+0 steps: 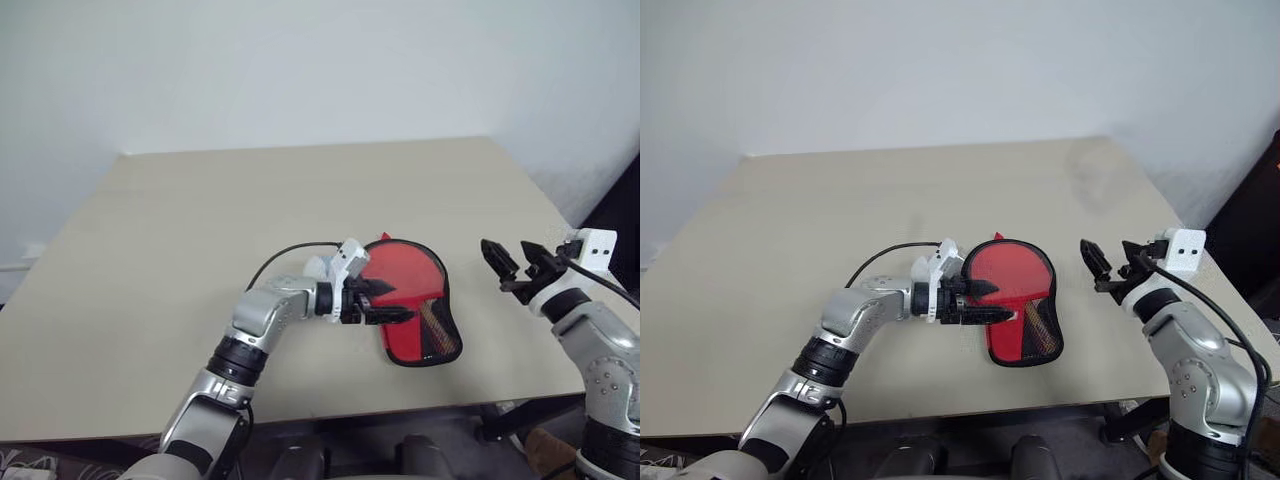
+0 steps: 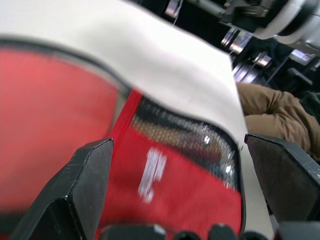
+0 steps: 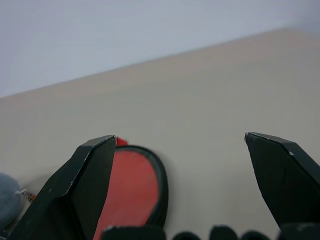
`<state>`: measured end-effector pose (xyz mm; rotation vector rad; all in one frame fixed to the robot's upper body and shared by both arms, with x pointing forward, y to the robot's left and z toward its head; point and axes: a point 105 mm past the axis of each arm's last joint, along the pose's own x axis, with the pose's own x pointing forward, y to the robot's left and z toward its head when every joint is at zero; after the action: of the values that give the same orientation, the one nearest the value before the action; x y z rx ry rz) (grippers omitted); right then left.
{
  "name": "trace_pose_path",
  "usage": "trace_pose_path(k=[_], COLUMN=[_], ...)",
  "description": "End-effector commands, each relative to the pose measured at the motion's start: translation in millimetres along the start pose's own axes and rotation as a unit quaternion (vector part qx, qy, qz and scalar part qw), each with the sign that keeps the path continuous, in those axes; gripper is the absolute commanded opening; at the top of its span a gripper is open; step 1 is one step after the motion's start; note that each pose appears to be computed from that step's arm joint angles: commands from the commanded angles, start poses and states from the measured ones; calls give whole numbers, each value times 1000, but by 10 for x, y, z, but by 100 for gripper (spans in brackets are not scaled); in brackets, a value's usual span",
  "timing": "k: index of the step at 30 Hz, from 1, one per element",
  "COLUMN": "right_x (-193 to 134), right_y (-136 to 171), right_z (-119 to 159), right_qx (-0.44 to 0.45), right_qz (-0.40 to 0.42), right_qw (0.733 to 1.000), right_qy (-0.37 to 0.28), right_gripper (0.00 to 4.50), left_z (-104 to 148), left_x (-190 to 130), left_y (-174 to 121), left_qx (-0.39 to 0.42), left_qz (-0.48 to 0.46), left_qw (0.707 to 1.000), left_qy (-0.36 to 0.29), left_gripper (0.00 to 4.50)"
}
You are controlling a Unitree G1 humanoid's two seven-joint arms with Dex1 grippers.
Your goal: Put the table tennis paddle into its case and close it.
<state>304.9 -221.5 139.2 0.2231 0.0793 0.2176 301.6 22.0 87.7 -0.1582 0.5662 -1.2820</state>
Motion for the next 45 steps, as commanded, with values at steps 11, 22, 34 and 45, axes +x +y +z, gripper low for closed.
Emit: trace_pose_path(k=[11,22,34,45], right_x=[281,313,283,316], right_y=[175,86,-26,-124], right_z=[-44,-19,-60,-74], right_qx=[-54,-48,-54,-64], right_qz=[56,27,-14,-45], right_qw=[997,998,998,997], right_qy=[17,8,8,11], right_gripper=[446,446,450,450], left_z=[-294,-267,-176,-280], left_x=[-102,246,448,424], left_y=[-63,-191,-211,-257], left_qx=[-129,-286,-316,-366], left_qz=[25,-30,-43,-55], left_qw=[987,955,946,925], left_qy=[87,76,66,88], left_gripper=[450,450,363,6])
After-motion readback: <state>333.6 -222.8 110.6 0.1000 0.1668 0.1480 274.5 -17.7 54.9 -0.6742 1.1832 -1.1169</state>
